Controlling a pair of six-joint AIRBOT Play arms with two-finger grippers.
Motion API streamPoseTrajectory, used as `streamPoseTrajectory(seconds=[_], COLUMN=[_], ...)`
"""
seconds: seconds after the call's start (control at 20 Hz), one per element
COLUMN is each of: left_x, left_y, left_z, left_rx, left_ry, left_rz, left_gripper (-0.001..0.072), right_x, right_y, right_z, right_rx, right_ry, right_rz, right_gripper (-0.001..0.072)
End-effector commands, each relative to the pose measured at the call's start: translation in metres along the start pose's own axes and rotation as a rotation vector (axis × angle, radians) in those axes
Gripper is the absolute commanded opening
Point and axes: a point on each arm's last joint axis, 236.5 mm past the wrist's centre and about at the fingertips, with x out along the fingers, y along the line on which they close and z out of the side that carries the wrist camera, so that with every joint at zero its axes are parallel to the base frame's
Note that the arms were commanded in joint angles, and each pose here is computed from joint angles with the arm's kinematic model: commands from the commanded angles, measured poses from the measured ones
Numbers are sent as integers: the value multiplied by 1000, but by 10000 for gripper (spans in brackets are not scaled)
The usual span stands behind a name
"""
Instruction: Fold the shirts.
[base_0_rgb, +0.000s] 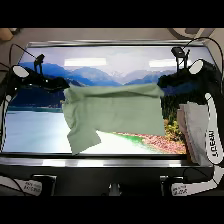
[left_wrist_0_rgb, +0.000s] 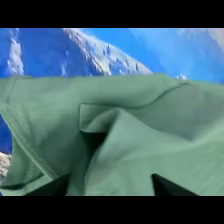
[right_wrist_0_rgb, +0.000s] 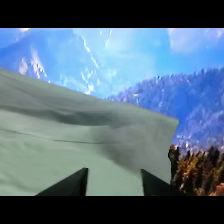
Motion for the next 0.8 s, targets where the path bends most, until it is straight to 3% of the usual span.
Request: streamPoseTrajectory(seconds=[0.0,0.05,0.15,0.35,0.5,0.75], left_x=[-11,-27,-49,-26,9,38], left_y=[26,47,72,66,52,39], left_z=[-49,-65,-99,-189,-239,-219], left_rx=[-17,-46,-122,-189,-247,-265], left_ry=[236,304,397,458,470,320], left_rz=[56,121,195,144,56,12], left_gripper=[543,490,490,491,490,485], right_x=[-23,-39,-62,-65,-57,-57], right_y=[1,-6,-20,-8,9,7], right_z=[-21,-43,-98,-191,-216,-219], right_rx=[-64,-95,-84,-81,-46,-46], right_ry=[82,163,363,550,536,535], right_rz=[57,65,55,65,101,90], right_gripper=[389,388,387,387,388,390])
